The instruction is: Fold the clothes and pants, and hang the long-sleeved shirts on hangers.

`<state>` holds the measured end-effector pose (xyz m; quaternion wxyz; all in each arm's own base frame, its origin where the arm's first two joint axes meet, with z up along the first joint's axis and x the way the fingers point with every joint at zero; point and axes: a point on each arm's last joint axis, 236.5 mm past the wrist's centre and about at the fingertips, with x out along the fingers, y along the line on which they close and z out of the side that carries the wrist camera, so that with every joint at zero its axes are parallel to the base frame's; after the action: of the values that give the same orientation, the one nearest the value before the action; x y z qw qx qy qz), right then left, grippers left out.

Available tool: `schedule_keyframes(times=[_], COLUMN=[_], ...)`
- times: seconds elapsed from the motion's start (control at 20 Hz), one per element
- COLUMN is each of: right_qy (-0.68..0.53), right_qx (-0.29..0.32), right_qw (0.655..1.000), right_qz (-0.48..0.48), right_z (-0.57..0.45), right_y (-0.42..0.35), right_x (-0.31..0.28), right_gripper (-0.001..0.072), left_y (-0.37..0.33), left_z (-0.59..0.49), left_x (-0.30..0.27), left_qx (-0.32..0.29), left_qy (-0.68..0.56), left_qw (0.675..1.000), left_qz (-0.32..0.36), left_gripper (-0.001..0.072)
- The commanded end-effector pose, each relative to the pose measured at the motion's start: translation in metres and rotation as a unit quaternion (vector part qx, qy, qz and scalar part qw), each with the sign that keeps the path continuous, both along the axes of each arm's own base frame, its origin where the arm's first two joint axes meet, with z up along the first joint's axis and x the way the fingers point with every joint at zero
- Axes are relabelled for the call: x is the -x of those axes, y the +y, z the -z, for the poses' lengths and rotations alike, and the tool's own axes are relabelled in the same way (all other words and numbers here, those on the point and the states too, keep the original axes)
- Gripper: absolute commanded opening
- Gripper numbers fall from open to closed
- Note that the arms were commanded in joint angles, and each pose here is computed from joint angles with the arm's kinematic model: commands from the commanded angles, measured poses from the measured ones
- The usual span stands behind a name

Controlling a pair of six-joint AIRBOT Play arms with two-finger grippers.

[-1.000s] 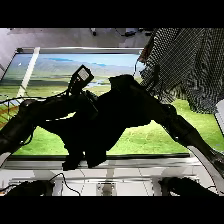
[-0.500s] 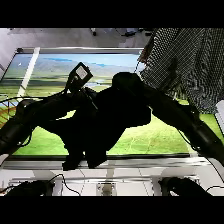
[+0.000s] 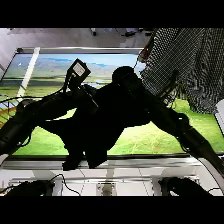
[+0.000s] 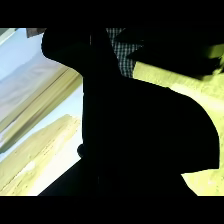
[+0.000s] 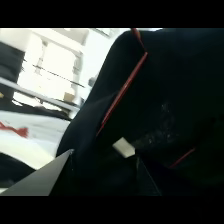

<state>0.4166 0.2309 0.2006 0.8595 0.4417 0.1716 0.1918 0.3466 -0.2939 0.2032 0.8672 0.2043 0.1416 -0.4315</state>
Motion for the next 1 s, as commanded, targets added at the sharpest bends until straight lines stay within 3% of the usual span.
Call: schedule_keyframes(times=[0.0,0.1,0.15,0.55,0.7,0.95], right_qy=[-0.033,-0.057,-0.054,-0.092,-0.020,-0.007], right_qx=[-0.037,-0.064,-0.069,-0.069,-0.023,0.053], right_qw=[0.999,0.996,0.996,0.993,0.999,0.998], right_qz=[0.021,0.026,0.024,-0.005,-0.028,-0.037], right_z=[0.007,-0.003,-0.003,-0.043,-0.008,-0.010], right_y=[0.015,0.021,0.024,0.040,0.047,0.023], right_x=[-0.018,-0.019,-0.021,-0.020,-0.011,0.005], right_gripper=[0.0442,0.0417,0.0338,0.0338,0.0362,0.0364], left_y=[0.001,0.003,0.003,0.004,0.005,0.005], left_z=[-0.007,-0.013,-0.016,-0.016,-0.015,-0.016], left_x=[0.003,0.005,0.006,0.010,0.009,0.009], left_qx=[0.007,0.011,0.012,0.009,0.007,0.008], left_qy=[-0.006,-0.012,-0.014,-0.010,-0.011,-0.013], left_qw=[1.000,1.000,1.000,1.000,1.000,1.000], left_qz=[0.000,0.000,0.000,0.004,0.003,0.002], left_gripper=[0.0025,0.0026,0.0026,0.0026,0.0026,0.0026])
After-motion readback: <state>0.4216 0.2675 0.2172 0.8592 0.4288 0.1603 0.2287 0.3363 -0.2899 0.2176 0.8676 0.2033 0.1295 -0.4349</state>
